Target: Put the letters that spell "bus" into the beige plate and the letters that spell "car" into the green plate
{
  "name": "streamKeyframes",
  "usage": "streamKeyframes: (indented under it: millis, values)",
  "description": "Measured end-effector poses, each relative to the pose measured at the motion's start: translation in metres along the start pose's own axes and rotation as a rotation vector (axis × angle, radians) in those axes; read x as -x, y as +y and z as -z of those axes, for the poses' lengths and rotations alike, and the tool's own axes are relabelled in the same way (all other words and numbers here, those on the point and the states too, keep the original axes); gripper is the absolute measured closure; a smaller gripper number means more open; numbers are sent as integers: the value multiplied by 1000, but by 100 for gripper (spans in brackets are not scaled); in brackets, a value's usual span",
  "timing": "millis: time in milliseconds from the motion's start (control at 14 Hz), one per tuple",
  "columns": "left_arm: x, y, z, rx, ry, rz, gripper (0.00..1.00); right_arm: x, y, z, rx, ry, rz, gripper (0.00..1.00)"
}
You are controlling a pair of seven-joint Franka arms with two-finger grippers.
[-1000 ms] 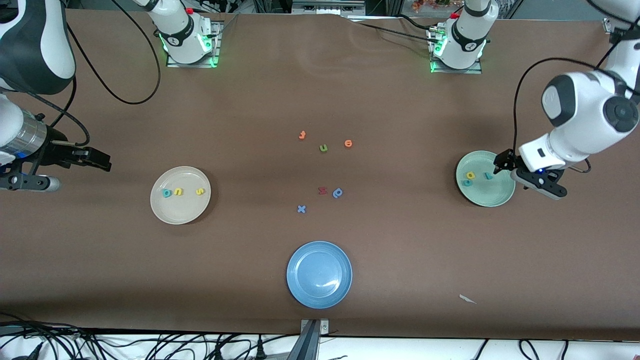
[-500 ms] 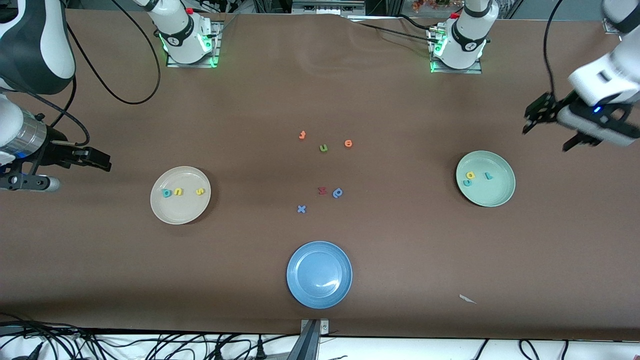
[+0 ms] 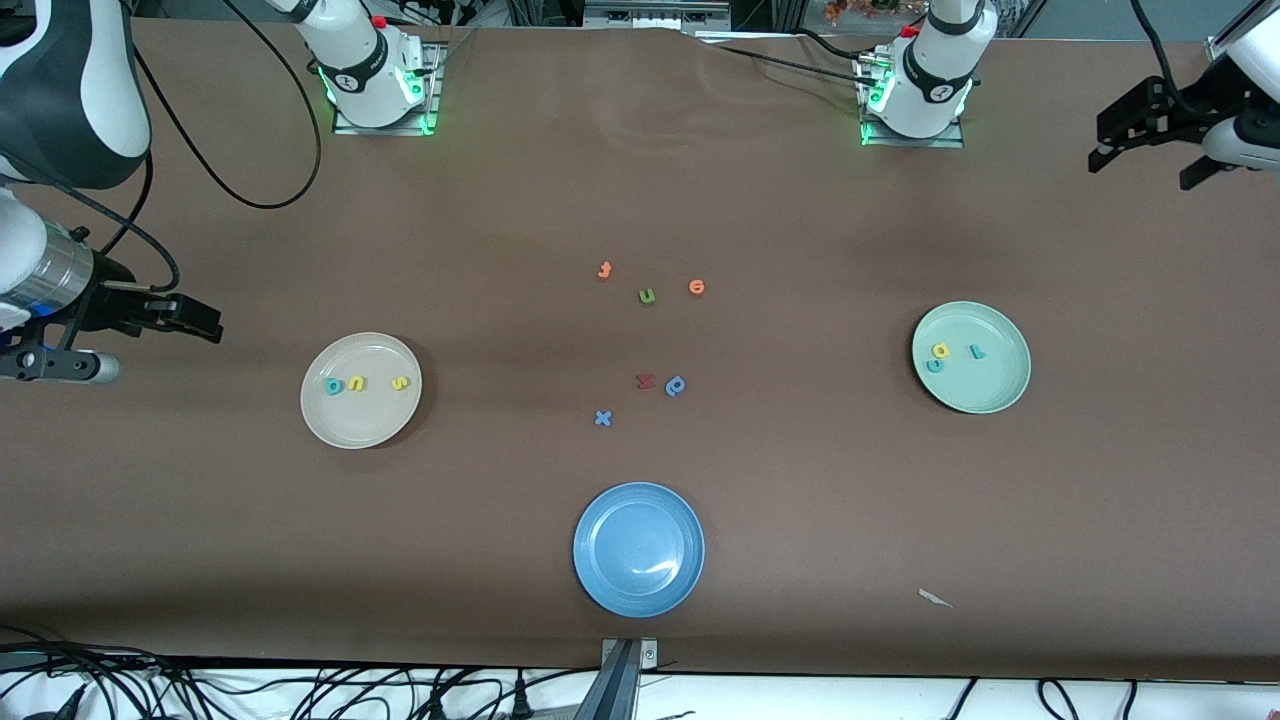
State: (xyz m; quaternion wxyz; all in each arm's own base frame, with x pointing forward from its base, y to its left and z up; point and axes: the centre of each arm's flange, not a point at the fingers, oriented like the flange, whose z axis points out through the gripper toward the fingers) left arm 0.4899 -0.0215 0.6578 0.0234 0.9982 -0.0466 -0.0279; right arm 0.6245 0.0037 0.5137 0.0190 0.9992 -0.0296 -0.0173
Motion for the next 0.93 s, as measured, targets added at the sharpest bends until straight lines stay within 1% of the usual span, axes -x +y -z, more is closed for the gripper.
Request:
streamKeyframes:
  millis: [143, 286, 500, 714, 929]
  values:
    - [-2, 20, -1, -7, -15, 48, 0, 0, 0, 0, 0, 0, 0, 0]
    - [-5, 31, -3, -11, -21, 66, 0, 0, 0, 0, -1, 0, 0, 0]
    - [-17, 26, -12, -11, -39, 77, 0, 0, 0, 0, -3, 0, 0, 0]
    - [-37, 24, -14, -8, -39, 79, 0, 0, 0, 0, -3, 0, -1, 0]
    - [-41, 24, -15, -7, -42, 77, 0, 0, 0, 0, -3, -1, -1, 0]
